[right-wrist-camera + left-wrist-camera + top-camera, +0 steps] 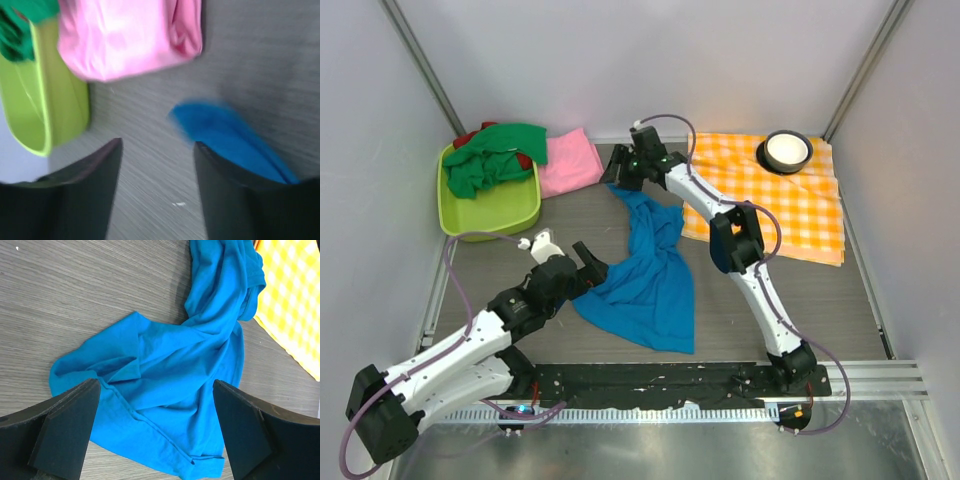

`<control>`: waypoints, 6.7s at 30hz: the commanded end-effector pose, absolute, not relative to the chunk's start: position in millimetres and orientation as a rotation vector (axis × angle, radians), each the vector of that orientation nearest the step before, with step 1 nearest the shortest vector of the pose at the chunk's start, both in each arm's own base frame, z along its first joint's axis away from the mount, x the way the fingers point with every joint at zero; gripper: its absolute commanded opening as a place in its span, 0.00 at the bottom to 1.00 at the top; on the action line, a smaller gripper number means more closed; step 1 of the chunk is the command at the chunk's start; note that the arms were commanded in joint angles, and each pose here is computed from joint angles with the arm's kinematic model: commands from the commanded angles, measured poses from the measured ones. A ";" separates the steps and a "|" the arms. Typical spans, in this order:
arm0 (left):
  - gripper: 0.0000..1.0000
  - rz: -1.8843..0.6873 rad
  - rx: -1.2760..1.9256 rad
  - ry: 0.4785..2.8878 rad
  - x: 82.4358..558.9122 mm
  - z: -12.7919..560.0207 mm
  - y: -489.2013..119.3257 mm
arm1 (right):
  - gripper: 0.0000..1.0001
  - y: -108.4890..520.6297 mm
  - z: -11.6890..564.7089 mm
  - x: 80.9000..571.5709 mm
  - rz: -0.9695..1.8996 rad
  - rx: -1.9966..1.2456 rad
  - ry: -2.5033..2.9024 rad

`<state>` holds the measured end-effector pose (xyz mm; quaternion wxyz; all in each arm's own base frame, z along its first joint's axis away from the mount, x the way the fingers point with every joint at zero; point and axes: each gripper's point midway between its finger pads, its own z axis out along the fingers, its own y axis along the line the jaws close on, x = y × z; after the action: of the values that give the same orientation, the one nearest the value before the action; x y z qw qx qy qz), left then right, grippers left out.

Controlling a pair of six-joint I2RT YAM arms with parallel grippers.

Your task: Fold and stack the t-shirts

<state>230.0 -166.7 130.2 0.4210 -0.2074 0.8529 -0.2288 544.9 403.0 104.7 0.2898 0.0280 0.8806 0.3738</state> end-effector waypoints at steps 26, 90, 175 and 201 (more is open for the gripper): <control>0.96 -0.627 -0.348 2.315 241.9 106.3 -267.0 | 0.97 198.9 164.0 413.7 0.009 -0.090 2.258; 0.39 -0.128 -0.137 2.517 253.5 41.4 -180.1 | 0.85 203.6 133.0 402.5 0.054 -0.084 2.322; 0.00 -0.079 -0.804 2.008 243.7 158.0 -40.6 | 0.91 204.3 153.9 391.8 -0.072 0.185 2.165; 0.00 -0.128 -0.803 2.061 255.1 139.8 -52.2 | 0.67 202.3 62.7 422.9 -0.225 -0.041 2.407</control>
<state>246.1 -48.8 133.5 0.4345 -0.3232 0.8399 -0.0370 417.7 205.4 66.8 0.3589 -0.0073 0.9298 -0.0809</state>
